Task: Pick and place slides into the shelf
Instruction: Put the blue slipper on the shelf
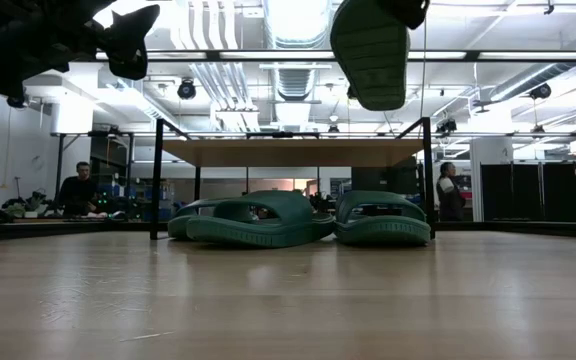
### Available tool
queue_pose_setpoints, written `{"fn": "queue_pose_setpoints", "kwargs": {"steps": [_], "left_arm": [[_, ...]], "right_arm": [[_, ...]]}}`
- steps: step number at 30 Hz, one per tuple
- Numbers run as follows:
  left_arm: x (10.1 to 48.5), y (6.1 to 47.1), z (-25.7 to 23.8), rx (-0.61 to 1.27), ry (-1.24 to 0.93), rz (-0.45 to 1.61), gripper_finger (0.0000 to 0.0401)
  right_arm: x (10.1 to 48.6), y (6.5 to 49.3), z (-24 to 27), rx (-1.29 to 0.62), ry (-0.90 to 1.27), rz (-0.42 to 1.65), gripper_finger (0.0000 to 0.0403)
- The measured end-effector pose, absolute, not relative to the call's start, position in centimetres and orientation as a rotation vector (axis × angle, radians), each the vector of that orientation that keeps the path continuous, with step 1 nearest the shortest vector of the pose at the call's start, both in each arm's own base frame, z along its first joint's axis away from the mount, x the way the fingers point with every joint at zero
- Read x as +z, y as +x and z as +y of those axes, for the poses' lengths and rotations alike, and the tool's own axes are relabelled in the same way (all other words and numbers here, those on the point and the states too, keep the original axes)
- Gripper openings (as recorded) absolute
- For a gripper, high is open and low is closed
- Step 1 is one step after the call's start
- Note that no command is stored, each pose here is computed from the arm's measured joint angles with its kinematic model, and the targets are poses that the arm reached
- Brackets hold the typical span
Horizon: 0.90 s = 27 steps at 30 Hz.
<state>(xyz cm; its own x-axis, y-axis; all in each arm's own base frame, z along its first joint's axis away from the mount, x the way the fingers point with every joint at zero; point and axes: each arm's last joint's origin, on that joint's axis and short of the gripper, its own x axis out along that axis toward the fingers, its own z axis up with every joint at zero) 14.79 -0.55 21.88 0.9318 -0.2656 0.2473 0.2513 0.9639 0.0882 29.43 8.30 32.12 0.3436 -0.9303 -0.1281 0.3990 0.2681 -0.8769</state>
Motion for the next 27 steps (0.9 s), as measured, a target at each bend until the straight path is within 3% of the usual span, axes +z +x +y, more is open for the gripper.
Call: {"fn": "queue_pose_setpoints", "kwargs": {"steps": [27], "left_arm": [[21.9,14.8,-0.5,-0.265,0.055,-0.261,0.0211]], "right_arm": [[35.0,30.3,8.6,-0.97,-0.624,0.736,0.0011]]}}
